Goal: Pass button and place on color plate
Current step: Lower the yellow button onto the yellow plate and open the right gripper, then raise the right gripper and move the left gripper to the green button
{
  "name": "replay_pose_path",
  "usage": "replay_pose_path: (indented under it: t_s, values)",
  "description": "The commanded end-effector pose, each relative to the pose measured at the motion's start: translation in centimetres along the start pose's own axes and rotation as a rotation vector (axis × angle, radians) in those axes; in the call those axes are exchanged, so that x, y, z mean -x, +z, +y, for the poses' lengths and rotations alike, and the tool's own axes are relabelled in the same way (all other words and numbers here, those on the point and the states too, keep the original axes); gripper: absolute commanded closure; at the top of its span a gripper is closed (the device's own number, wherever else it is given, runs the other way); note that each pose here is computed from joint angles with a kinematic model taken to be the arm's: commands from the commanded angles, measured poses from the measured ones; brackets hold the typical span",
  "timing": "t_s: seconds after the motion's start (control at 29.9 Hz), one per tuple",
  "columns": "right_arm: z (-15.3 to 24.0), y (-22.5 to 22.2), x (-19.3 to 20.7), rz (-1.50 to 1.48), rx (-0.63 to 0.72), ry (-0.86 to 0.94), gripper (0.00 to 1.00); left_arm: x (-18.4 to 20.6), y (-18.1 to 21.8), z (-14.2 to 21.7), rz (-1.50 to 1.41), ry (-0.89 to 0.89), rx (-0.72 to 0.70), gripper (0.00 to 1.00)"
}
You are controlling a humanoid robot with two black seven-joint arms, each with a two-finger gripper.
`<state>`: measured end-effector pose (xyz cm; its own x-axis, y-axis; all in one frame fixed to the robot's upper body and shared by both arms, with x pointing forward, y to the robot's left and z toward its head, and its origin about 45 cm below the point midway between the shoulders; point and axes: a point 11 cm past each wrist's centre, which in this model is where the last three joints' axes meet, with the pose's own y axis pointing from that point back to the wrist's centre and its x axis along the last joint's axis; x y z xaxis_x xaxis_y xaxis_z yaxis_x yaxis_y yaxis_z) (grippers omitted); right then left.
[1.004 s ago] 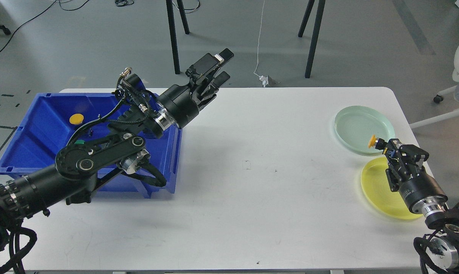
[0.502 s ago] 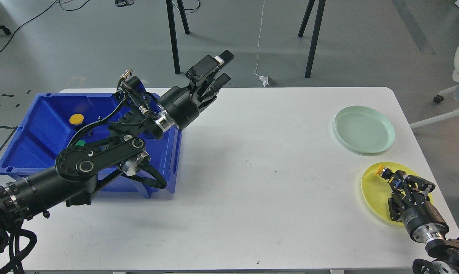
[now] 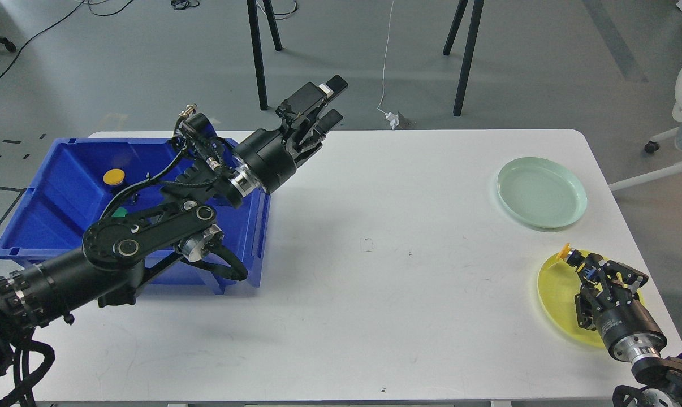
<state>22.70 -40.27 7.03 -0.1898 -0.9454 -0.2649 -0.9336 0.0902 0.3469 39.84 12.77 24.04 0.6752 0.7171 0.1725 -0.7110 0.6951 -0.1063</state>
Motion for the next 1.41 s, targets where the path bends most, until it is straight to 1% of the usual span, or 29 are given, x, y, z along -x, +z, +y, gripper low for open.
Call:
replay_pose_path:
  t_s: [0.0,0.17,0.2,0.3,0.37,0.47,0.7,0.8,0.87,0.9,1.0,1.1,1.2,1.27,1.37]
  values:
    - [1.1,0.0,-1.0,-0.125,-0.001,-0.003,0.81,0.0,0.0,0.0,0.0,0.0,0.0,0.13]
    - [2.2,0.4,-1.8,-0.172,0.005,-0.017,0.79,0.0,0.0,0.0,0.0,0.0,0.0,0.13]
    - [2.2,0.5,-1.9,-0.174,0.006,-0.017,0.77,0.0,0.0,0.0,0.0,0.0,0.0,0.13]
    - [2.2,0.3,-2.0,-0.176,0.0,-0.015,0.62,0.0,0.0,0.0,-0.001,0.0,0.001,0.13]
    - [2.2,0.3,-1.9,-0.181,-0.002,-0.015,0.54,0.0,0.0,0.0,0.0,0.0,0.0,0.13]
    - [2.2,0.3,-2.0,-0.192,-0.002,-0.011,0.48,0.0,0.0,0.0,0.0,0.0,0.0,0.13]
    - [2.1,0.1,-1.6,-0.212,-0.008,-0.031,0.38,0.0,0.0,0.0,-0.001,0.001,0.001,0.13]
    - [2.0,-0.3,-0.9,-0.242,-0.024,-0.081,0.27,-0.5,0.4,0.0,-0.003,0.013,0.009,0.13]
    - [1.4,-1.4,0.1,-0.275,-0.06,-0.131,0.18,-1.9,1.7,-0.1,0.001,0.051,0.048,0.13]
    - [1.0,-2.1,0.6,-0.29,-0.084,-0.155,0.15,-2.8,2.7,-0.1,0.004,0.076,0.076,0.13]
    - [-0.8,-5.3,2.7,-0.313,-0.164,-0.243,0.09,-6.2,4.7,1.9,-0.018,0.135,0.11,0.13]
    - [-2.6,-8.5,5.2,-0.316,-0.235,-0.322,0.06,-9.8,5.8,4.7,-0.083,0.153,0.085,0.13]
    - [-4.3,-11.5,7.5,-0.315,-0.299,-0.387,0.06,-13.3,6.2,8.3,-0.179,0.186,0.012,0.13]
    - [-5.0,-12.7,8.6,-0.32,-0.327,-0.413,0.06,-14.8,6.0,11.2,-0.254,0.183,-0.073,0.12]
    - [-5.5,-13.1,9.8,-0.335,-0.342,-0.434,0.06,-16.6,6.2,15.9,-0.451,0.133,-0.227,0.1]
